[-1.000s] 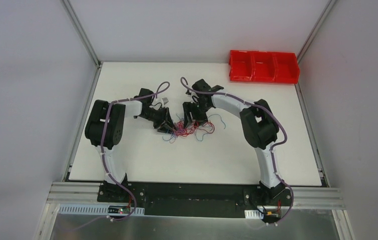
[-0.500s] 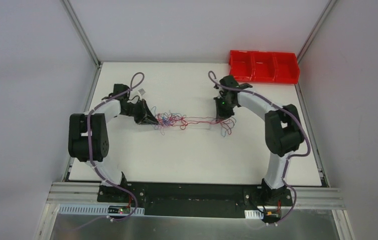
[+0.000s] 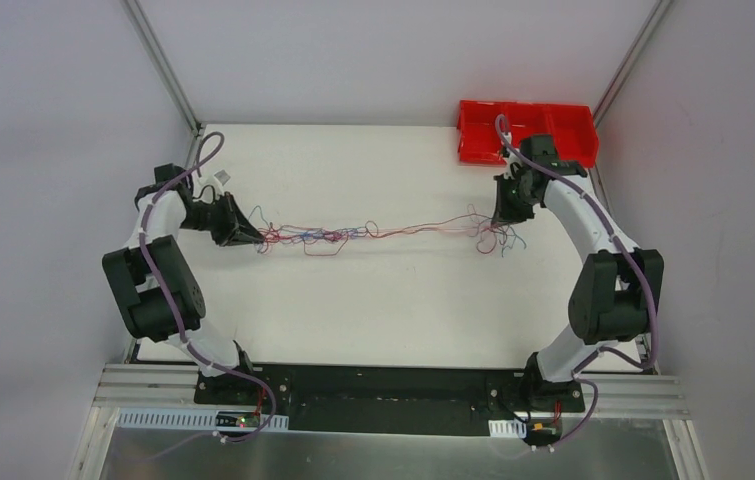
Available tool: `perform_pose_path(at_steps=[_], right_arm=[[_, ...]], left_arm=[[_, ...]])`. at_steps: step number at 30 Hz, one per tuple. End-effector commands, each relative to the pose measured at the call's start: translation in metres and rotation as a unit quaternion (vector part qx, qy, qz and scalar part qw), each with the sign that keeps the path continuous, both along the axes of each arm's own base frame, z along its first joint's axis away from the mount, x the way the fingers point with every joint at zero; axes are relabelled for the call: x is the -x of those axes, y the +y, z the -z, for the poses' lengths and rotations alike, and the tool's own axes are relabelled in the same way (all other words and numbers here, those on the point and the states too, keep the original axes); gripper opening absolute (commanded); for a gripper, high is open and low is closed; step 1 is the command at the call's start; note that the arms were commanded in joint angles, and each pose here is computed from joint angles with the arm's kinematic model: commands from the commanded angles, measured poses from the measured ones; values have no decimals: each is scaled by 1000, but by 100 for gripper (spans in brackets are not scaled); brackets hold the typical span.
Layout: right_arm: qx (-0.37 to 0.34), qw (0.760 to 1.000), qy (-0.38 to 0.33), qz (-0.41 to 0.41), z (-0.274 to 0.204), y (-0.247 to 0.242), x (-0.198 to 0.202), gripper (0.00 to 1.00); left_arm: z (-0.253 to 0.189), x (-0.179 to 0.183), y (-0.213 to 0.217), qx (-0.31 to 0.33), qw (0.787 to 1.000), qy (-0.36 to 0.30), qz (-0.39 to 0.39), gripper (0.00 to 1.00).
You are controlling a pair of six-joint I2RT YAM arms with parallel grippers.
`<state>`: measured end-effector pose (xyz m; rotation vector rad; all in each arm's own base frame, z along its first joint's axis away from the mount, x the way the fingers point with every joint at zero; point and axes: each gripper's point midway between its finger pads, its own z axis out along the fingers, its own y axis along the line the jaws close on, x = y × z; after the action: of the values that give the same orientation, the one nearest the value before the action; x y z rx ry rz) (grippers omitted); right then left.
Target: Untangle the cables
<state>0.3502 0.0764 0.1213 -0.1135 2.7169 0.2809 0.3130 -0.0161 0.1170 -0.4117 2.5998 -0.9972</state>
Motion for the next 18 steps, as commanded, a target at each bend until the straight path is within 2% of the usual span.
perform_pose_path(at_steps=[1, 10, 18], right_arm=[[81, 996, -20, 30, -25, -68, 9, 0], [87, 993, -42, 71, -43, -108, 7, 0], [97, 987, -65, 110, -63, -146, 3, 0]], left_arm=[[-7, 5, 62, -99, 995, -25, -16, 0], [-5, 12, 95, -123, 992, -17, -28, 0], [3, 21, 137, -182, 982, 8, -44, 0]])
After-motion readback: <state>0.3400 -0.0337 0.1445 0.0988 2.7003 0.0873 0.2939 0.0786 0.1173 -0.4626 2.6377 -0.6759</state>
